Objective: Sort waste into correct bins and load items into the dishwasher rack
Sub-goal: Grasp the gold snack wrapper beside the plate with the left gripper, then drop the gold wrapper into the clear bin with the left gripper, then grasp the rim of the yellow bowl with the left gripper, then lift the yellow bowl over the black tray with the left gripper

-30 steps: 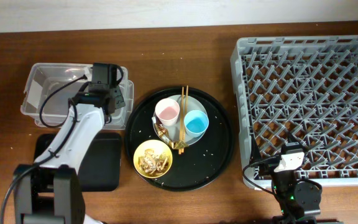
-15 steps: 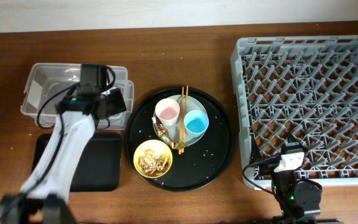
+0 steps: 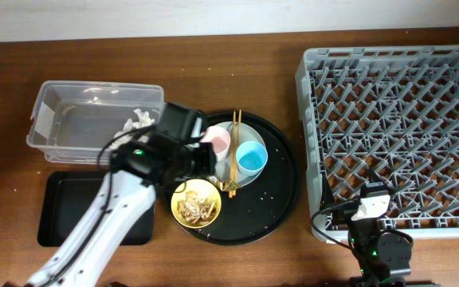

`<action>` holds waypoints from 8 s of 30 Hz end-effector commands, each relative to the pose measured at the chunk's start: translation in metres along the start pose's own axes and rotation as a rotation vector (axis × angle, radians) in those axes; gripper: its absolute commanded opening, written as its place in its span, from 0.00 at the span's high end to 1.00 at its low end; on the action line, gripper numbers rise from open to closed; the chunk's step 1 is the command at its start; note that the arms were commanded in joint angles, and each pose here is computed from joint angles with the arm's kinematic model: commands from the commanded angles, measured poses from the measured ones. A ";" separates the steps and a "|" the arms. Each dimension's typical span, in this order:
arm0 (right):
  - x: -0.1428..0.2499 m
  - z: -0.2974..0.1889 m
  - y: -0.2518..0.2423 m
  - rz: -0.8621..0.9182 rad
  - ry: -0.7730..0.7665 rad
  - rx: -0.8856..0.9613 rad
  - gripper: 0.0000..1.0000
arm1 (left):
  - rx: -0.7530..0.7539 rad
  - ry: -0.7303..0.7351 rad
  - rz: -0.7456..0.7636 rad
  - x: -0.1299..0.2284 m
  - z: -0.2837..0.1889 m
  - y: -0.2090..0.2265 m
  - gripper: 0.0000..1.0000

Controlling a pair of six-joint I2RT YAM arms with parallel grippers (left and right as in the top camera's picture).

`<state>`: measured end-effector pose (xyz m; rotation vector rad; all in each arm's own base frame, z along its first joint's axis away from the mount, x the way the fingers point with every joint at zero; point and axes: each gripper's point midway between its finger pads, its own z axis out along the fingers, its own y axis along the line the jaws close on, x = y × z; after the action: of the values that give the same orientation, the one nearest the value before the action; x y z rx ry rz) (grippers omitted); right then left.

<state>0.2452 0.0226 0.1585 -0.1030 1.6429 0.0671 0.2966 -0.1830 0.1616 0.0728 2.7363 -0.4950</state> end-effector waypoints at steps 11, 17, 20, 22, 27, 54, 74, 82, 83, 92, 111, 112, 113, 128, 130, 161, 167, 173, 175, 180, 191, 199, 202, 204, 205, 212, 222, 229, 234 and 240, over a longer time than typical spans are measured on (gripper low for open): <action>0.002 0.000 -0.003 0.013 0.002 0.014 0.02 | -0.138 0.179 -0.322 0.040 0.075 -0.001 0.58; 0.002 0.000 -0.003 0.013 0.002 0.014 0.02 | -0.185 0.162 -0.527 0.042 0.082 0.005 0.59; 0.002 0.000 -0.003 0.013 0.002 0.014 0.02 | -0.177 0.171 -0.531 0.043 0.082 0.003 0.58; 0.002 0.000 -0.003 0.013 0.002 0.014 0.02 | -0.139 0.210 -0.607 0.048 0.082 -0.006 0.58; 0.002 0.000 -0.003 0.013 0.002 0.014 0.02 | -0.156 0.230 -0.785 0.058 0.084 -0.011 0.58; 0.002 0.000 -0.003 0.013 0.002 0.014 0.02 | -0.249 0.135 -0.839 0.060 0.109 -0.004 0.95; 0.002 0.000 -0.003 0.013 0.002 0.014 0.02 | -0.180 0.005 -0.826 0.027 0.066 0.002 1.00; 0.002 0.000 -0.003 0.013 0.002 0.014 0.02 | -0.161 -0.158 -0.834 -0.007 0.016 0.032 1.00; 0.002 0.000 -0.003 0.013 0.002 0.014 0.01 | -0.157 -0.174 -0.841 -0.011 0.012 0.037 1.00; 0.002 0.000 -0.003 0.013 0.002 0.014 0.02 | -0.197 -0.327 -1.038 -0.046 -0.029 0.125 0.99; 0.002 0.000 -0.003 0.013 0.002 0.014 0.02 | -0.281 -0.448 -0.927 -0.087 -0.030 0.197 0.27; 0.002 0.000 -0.003 0.013 0.002 0.014 0.02 | -0.257 -0.435 -0.869 -0.090 -0.032 0.190 0.27; 0.002 0.000 -0.003 0.013 0.002 0.014 0.02 | -0.209 -0.410 -0.779 -0.093 -0.034 0.178 0.27; 0.002 0.000 -0.003 0.013 0.002 0.014 0.02 | -0.032 0.112 -0.098 0.033 0.001 0.033 0.61; 0.002 0.000 -0.003 0.013 0.002 0.014 0.02 | -0.073 0.133 -0.045 0.049 0.009 0.022 0.64; 0.002 0.000 -0.003 0.013 0.002 0.014 0.02 | -0.273 0.193 -0.026 0.097 0.096 0.017 0.73; 0.002 0.000 -0.003 0.013 0.002 0.014 0.02 | -0.273 0.192 -0.026 0.096 0.108 0.017 0.79; 0.002 0.000 -0.003 0.013 0.002 0.014 0.02 | -0.294 0.158 -0.022 0.087 0.106 0.019 0.80; 0.002 0.000 -0.003 0.013 0.002 0.014 0.02 | -0.292 0.155 -0.022 0.086 0.106 0.018 0.81; 0.002 0.000 -0.003 0.013 0.002 0.014 0.02 | -0.314 0.136 -0.018 0.082 0.105 0.021 0.82; 0.002 0.000 -0.003 0.013 0.002 0.014 0.02 | -0.297 0.144 -0.021 0.081 0.102 0.016 0.89; 0.002 0.000 -0.003 0.013 0.002 0.014 0.01 | -0.309 0.167 -0.021 0.086 0.101 0.019 0.99; 0.002 0.000 -0.003 0.013 0.002 0.014 0.02 | -0.305 0.163 -0.021 0.084 0.100 0.017 0.99; 0.002 0.000 -0.003 0.013 0.002 0.014 0.02 | -0.302 0.159 -0.021 0.081 0.097 0.014 1.00; 0.002 0.000 -0.003 0.013 0.002 0.014 0.02 | -0.303 0.160 -0.021 0.079 0.093 0.013 0.99; 0.002 0.000 -0.003 0.013 0.002 0.014 0.01 | -0.267 0.139 0.081 0.064 0.042 -0.002 1.00; 0.002 0.000 -0.003 0.013 0.002 0.014 0.02 | -0.172 0.077 0.073 0.059 -0.037 0.015 1.00; 0.002 0.000 -0.003 0.013 0.002 0.014 0.02 | -0.103 0.027 -0.077 0.042 -0.077 0.067 1.00; 0.002 0.000 -0.003 0.013 0.002 0.014 0.02 | -0.079 -0.011 -0.200 0.032 -0.093 0.116 1.00; 0.002 0.000 -0.003 0.013 0.002 0.014 0.02 | 0.154 -0.123 -0.276 0.022 -0.110 0.138 1.00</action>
<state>0.2452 0.0226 0.1585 -0.1027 1.6429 0.0674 0.2540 -0.0086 0.1909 -0.4147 2.7085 -0.5201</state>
